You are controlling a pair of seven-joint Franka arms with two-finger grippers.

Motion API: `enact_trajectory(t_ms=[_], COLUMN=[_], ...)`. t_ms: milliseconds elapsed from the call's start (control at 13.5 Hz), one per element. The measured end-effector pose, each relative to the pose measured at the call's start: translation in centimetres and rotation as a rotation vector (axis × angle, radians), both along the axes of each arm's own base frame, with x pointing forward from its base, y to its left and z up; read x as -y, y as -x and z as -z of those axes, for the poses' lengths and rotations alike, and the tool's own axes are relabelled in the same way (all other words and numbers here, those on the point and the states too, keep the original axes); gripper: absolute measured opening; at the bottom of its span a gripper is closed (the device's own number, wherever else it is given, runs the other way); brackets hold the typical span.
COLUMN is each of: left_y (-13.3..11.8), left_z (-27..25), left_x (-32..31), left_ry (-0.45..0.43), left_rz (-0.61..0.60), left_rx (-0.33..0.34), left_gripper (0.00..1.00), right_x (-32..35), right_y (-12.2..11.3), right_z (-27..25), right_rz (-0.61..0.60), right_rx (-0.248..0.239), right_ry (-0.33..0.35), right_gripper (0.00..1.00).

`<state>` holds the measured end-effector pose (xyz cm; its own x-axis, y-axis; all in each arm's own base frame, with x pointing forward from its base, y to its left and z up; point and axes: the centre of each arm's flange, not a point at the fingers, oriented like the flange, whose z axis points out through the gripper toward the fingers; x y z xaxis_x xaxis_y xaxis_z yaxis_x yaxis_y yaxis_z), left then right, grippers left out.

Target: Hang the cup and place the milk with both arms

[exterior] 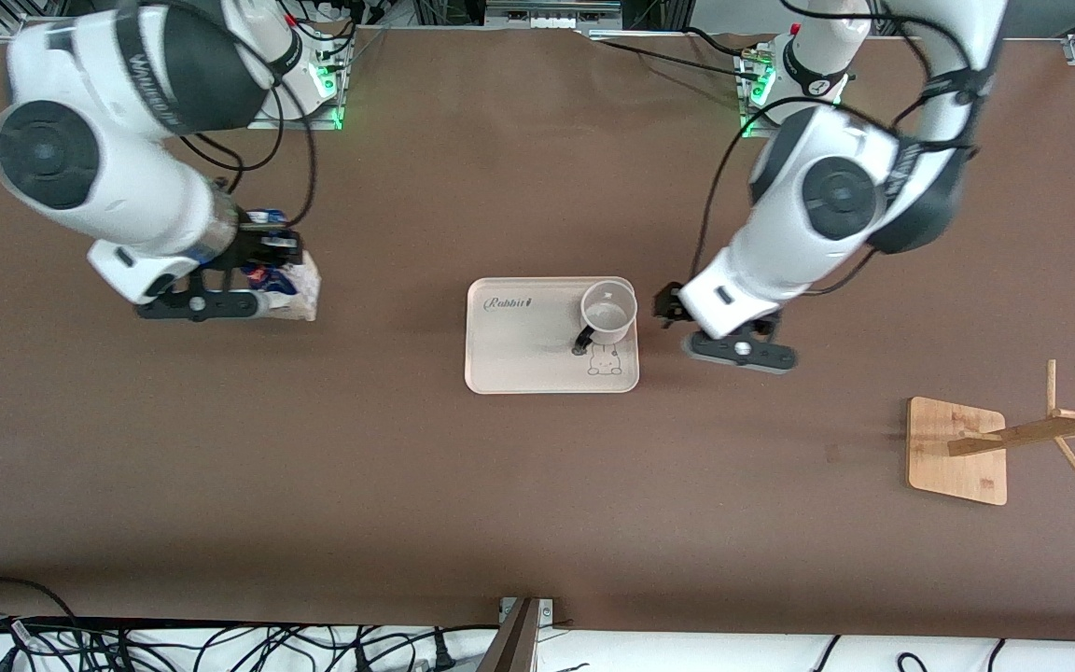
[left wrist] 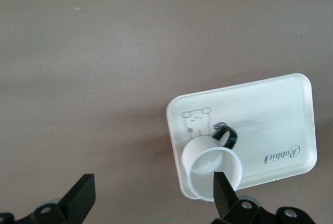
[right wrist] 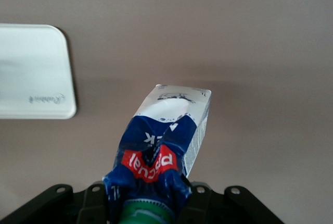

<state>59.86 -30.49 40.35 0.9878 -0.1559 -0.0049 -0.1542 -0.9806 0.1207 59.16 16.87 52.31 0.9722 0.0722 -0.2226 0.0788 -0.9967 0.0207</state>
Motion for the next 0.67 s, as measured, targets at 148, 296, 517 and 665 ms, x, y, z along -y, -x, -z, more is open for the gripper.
enact_trajectory(t_ms=[148, 296, 517, 665], left_y=[1.2, 3.2, 6.8, 8.8], left_z=[3.2, 5.1, 7.6, 9.5], left_x=[3.5, 6.8, 10.9, 12.9], left_ry=[-0.019, -0.073, -0.120, -0.126], left_rz=[0.077, 0.234, 0.454, 0.565], left_rx=[-0.012, -0.003, -0.017, -0.043], left_gripper=[1.00, 1.00, 1.00, 1.00], right_x=[4.2, 7.2, 10.4, 11.5], right_y=[-0.4, -0.5, -0.3, 0.1], right_z=[-0.7, -0.4, 2.3, 4.8], right_rz=[-0.039, -0.036, -0.033, -0.026], right_rx=[-0.010, -0.028, -0.079, -0.108], right_ry=[-0.011, -0.011, -0.013, -0.013], right_gripper=[0.31, 0.31, 0.31, 0.31])
